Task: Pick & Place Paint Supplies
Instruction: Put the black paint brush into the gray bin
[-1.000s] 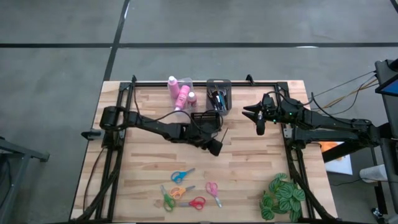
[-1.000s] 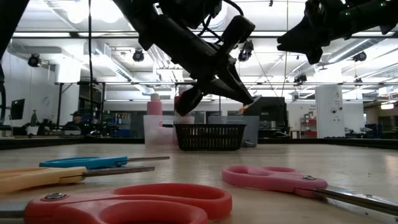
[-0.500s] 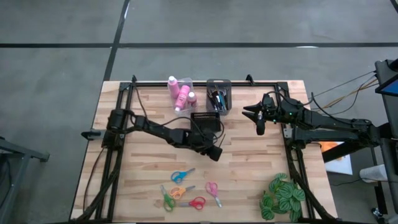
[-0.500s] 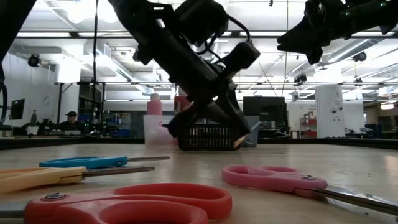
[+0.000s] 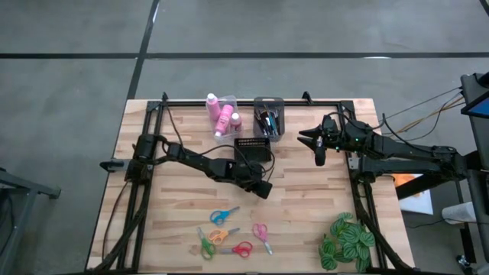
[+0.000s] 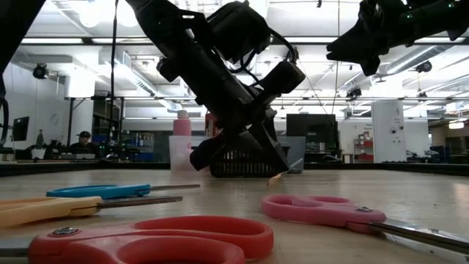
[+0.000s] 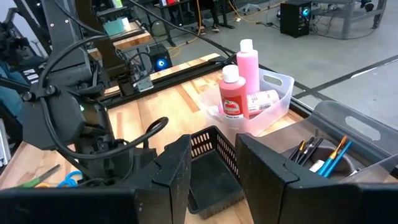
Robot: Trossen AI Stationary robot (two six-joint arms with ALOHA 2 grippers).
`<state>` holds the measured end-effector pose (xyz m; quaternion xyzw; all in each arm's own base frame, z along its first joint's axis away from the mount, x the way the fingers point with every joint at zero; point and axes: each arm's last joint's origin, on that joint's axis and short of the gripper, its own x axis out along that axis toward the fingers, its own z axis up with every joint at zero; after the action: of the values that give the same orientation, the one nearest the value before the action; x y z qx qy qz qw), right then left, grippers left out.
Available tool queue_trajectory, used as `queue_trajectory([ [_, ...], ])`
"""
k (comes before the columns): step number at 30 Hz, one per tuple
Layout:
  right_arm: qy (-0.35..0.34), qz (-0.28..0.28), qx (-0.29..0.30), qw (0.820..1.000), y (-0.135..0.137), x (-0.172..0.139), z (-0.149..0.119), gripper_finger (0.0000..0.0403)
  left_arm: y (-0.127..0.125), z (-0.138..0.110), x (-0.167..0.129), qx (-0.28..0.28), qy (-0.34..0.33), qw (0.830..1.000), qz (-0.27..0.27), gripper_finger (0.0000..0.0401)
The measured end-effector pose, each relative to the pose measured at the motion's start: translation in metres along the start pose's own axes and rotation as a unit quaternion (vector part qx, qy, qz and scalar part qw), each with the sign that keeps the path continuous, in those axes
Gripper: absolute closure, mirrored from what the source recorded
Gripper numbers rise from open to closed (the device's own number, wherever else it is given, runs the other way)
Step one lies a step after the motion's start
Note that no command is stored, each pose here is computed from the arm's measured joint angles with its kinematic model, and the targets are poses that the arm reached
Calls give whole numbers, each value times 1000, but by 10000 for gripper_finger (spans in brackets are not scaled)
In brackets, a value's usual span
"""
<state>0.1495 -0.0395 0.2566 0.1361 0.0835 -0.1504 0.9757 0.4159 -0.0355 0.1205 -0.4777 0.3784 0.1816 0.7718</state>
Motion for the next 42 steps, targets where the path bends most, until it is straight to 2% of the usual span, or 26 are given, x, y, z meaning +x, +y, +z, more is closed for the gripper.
queue_trajectory([
  [7,0,0,0,1000,0,0,0,278,1,-1,0,0,3,1000,6,390],
  [17,0,0,0,1000,0,0,0,278,1,-1,0,5,3,1000,6,327],
  [26,0,0,0,1000,0,0,0,278,-4,3,-8,13,-2,1000,-6,322],
  [30,0,0,0,1000,0,0,0,278,-15,10,-26,48,-32,998,-24,322],
  [33,0,0,0,1000,0,0,0,278,-24,16,-42,97,-70,992,-28,322],
  [37,0,0,0,1000,0,0,0,278,-36,23,-68,201,-122,971,-32,322],
  [42,0,0,0,1000,0,0,0,278,-48,37,-106,267,-170,948,-48,322],
])
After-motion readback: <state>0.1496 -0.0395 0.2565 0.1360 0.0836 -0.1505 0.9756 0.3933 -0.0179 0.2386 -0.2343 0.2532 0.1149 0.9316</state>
